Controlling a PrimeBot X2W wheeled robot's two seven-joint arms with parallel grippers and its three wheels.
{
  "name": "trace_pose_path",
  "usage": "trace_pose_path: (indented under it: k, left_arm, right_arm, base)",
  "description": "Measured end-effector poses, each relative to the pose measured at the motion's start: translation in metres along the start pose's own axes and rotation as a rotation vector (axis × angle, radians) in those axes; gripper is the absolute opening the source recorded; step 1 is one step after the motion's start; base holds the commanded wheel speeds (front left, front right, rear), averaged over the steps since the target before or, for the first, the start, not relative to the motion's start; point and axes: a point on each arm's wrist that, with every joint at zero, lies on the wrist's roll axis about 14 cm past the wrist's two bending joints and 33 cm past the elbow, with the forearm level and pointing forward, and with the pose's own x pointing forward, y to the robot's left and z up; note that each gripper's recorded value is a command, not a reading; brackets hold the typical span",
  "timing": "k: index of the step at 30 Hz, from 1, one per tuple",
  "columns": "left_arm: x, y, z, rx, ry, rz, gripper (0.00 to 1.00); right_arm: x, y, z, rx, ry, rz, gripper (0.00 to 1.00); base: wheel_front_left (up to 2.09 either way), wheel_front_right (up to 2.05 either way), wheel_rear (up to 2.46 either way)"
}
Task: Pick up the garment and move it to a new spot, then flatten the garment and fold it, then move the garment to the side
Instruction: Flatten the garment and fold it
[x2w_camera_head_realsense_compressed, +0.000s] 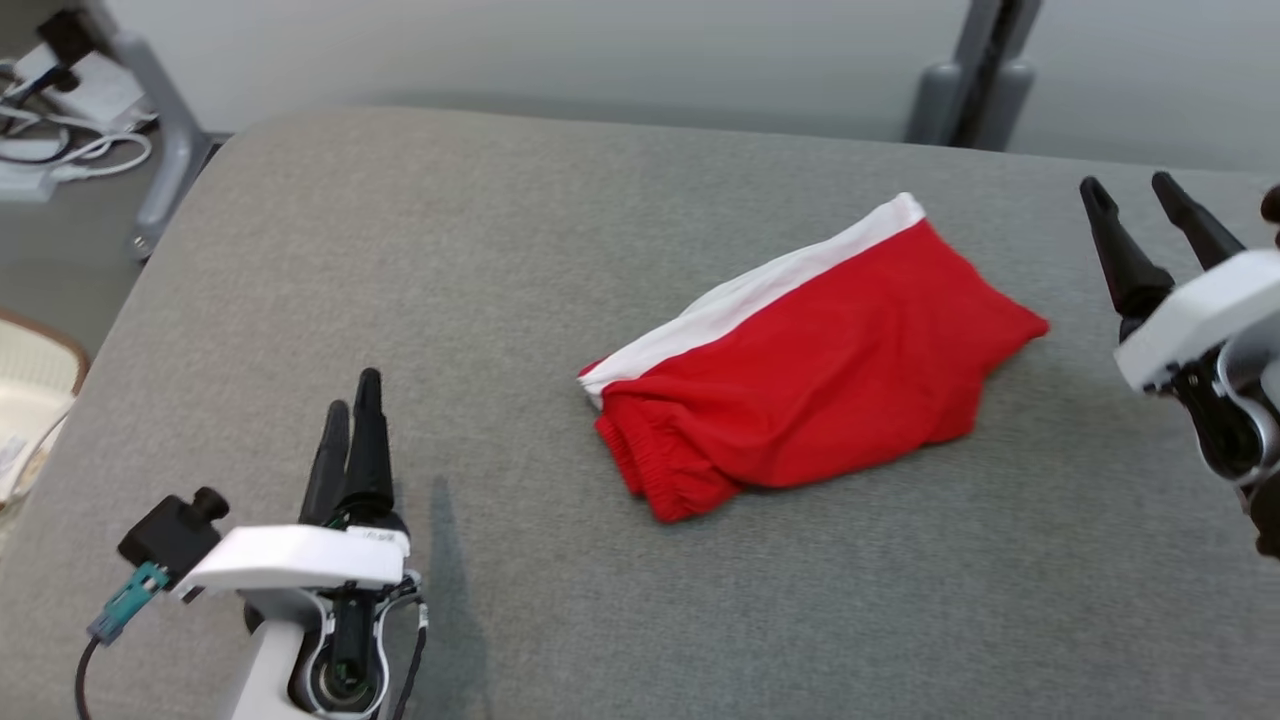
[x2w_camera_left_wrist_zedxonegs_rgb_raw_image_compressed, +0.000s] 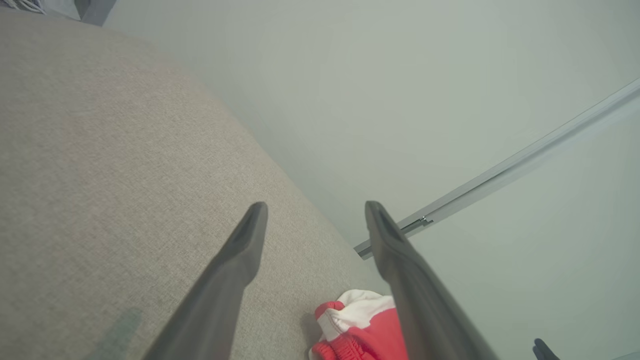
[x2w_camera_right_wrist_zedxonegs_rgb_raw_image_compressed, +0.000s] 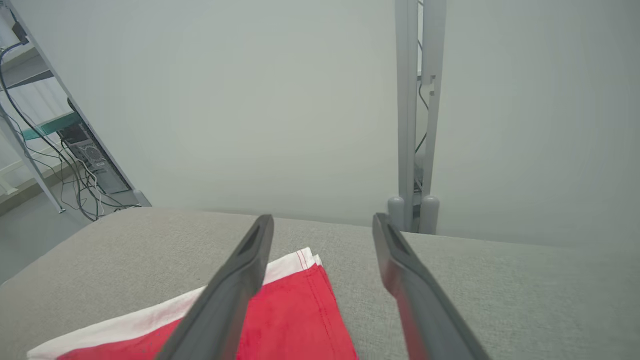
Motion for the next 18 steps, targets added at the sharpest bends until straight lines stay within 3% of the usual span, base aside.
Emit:
trace_pose_path:
  k: [6, 11, 14, 18]
  left_arm:
    - [-0.007, -0.002, -0.005, 0.040, 0.002, -0.016, 1.00]
    - [-0.013, -0.007, -0.024, 0.234, 0.069, -0.069, 1.00]
    - [-0.021, -0.004, -0.036, 0.226, 0.104, -0.064, 1.00]
    - [-0.025, -0.003, -0.042, 0.270, 0.124, -0.074, 1.00]
  right_arm:
    - [-0.042, -0.013, -0.005, -0.012, -0.040, -0.052, 1.00]
    - [-0.076, -0.024, -0.023, 0.066, -0.052, -0.133, 1.00]
    - [-0.086, -0.021, -0.033, 0.104, -0.050, -0.151, 1.00]
    - [-0.095, -0.021, -0.048, 0.069, -0.015, -0.158, 1.00]
  base:
    - [0.00, 0.00, 0.00]
    - [0.00, 0.00, 0.00]
    - [0.00, 0.00, 0.00]
    - [0.00, 0.00, 0.00]
